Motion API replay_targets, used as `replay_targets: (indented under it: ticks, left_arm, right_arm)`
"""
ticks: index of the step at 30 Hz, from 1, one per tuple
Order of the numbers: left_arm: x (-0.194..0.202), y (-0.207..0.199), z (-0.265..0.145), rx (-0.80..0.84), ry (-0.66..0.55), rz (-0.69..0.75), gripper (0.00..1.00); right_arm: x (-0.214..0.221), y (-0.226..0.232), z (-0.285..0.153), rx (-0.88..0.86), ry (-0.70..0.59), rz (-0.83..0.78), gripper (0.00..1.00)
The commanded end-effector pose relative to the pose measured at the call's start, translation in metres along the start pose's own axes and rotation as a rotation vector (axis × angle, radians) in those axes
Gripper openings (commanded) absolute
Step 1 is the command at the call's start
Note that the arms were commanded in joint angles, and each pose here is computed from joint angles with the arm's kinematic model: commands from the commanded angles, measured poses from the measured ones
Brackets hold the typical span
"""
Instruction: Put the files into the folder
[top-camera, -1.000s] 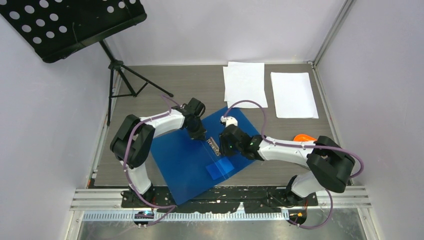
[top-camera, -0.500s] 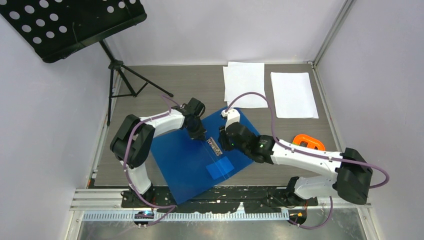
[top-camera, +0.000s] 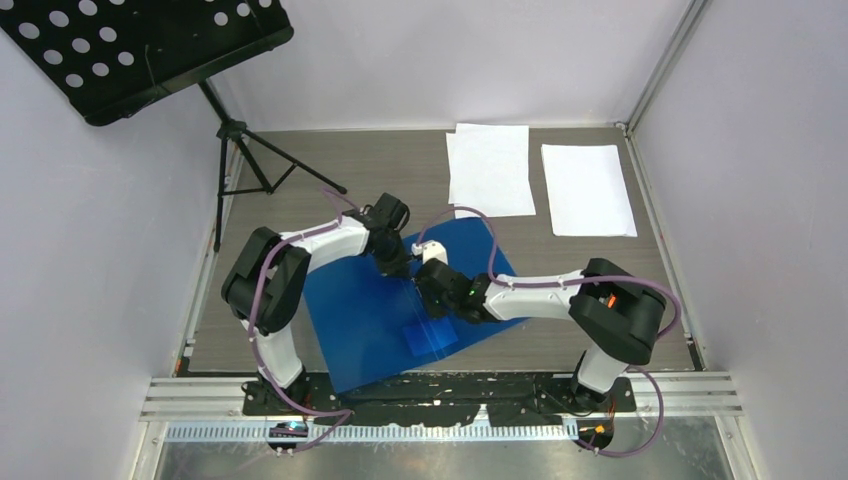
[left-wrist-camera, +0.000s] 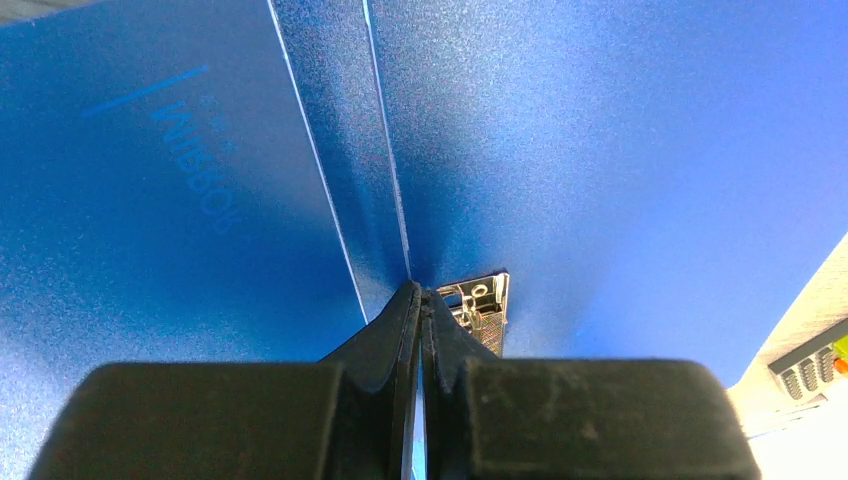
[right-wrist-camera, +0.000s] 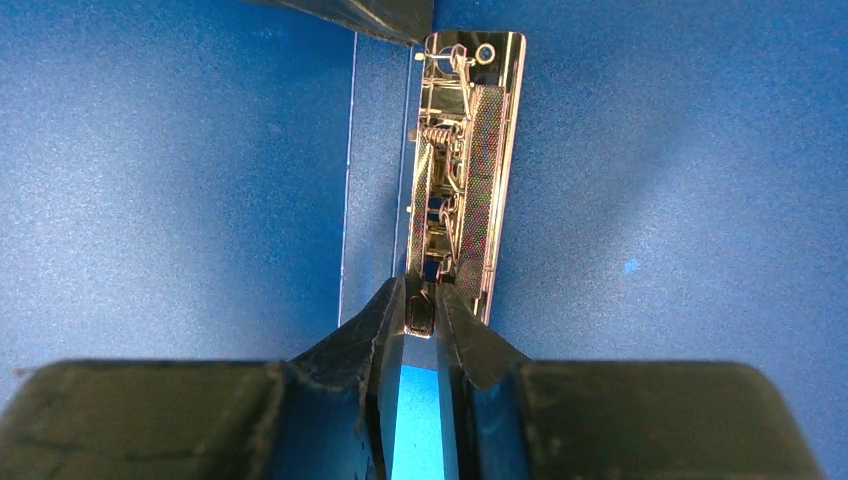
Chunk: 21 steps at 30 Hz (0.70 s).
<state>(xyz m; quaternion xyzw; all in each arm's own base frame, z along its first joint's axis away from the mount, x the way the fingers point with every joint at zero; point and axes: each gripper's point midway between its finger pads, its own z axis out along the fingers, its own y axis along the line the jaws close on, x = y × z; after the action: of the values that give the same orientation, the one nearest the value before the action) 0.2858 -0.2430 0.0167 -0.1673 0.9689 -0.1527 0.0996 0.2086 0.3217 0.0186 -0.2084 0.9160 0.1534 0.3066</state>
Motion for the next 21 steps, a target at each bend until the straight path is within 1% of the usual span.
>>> replay_targets:
  ticks: [1,4,5,7,8,9,10,11,14,17,21]
  left_arm:
    - [0.010,0.035,0.018,-0.136,0.028,0.024,0.05]
    - [0.010,0.036,0.019,-0.142,0.031,0.027,0.05]
    - [0.010,0.037,0.020,-0.144,0.030,0.029,0.05]
    - [0.011,0.038,0.020,-0.149,0.034,0.034,0.06]
    - [0.010,0.038,0.020,-0.150,0.034,0.035,0.06]
    - [0.010,0.039,0.020,-0.150,0.035,0.035,0.06]
    - [0.010,0.039,0.020,-0.149,0.036,0.035,0.05]
    - [0.010,0.039,0.019,-0.149,0.033,0.036,0.05]
    - [0.008,0.039,0.018,-0.149,0.027,0.039,0.05]
    - [0.007,0.038,0.018,-0.145,0.026,0.039,0.05]
    - [0.007,0.037,0.018,-0.140,0.028,0.041,0.05]
  right_arm:
    - [0.061,-0.030,0.003,0.098,0.173,0.001,0.23]
    - [0.047,-0.034,-0.004,0.116,0.122,0.016,0.20]
    - [0.035,-0.031,-0.011,0.100,0.085,0.030,0.20]
    - [0.015,-0.025,-0.024,0.062,0.021,0.049,0.28]
    - [0.001,-0.020,-0.035,0.031,-0.029,0.062,0.38]
    - [-0.006,-0.017,-0.040,0.016,-0.051,0.068,0.42]
    - [-0.018,-0.013,-0.051,-0.012,-0.097,0.080,0.50]
    - [-0.023,-0.011,-0.055,-0.021,-0.114,0.083,0.54]
    - [-0.039,-0.007,-0.069,-0.042,-0.156,0.091,0.55]
    - [-0.050,-0.006,-0.076,-0.039,-0.178,0.089,0.51]
    - [-0.070,-0.011,-0.090,-0.016,-0.270,0.093,0.45]
